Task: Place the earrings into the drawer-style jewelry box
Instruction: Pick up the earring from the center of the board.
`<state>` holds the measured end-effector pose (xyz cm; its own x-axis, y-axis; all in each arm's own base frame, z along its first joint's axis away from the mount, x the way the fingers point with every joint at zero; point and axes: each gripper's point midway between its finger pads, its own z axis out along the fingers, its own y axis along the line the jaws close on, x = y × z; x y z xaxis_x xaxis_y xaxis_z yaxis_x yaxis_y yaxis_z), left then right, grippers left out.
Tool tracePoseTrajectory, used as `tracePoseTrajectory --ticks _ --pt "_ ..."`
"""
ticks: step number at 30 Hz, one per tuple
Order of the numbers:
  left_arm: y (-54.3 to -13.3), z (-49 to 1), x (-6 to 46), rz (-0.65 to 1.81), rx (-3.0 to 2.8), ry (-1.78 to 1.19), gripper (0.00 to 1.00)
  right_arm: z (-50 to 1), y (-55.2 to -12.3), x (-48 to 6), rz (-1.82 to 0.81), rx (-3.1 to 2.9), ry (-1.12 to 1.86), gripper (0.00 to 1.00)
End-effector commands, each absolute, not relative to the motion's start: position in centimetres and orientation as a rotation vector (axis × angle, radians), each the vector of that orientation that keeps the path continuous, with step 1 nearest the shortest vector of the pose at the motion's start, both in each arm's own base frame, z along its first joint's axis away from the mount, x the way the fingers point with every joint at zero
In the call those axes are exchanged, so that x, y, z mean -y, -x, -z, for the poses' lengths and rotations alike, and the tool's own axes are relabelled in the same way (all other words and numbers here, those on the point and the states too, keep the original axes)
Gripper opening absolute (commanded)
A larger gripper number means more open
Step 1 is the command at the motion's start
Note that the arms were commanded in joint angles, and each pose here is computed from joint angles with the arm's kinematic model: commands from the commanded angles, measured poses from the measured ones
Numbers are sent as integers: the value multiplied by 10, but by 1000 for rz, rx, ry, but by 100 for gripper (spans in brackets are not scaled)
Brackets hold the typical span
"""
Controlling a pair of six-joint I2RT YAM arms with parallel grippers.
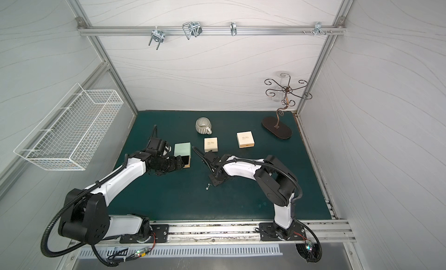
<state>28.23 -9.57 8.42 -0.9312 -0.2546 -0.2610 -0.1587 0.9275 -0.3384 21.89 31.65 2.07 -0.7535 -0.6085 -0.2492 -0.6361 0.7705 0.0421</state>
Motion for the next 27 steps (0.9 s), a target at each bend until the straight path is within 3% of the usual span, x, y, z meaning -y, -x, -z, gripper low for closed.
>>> tracePoseTrajectory --ticks 1,11,27 --pt "-289 -94 99 476 -2734 296 99 -11 -212 -308 -100 -2779 1006 20" --pt "-289 -96 96 461 -2723 304 99 -17 -211 -305 -83 -2767 1000 11" --pt "-280 -95 94 482 -2705 387 99 -61 -216 -330 -267 -2696 1001 10"
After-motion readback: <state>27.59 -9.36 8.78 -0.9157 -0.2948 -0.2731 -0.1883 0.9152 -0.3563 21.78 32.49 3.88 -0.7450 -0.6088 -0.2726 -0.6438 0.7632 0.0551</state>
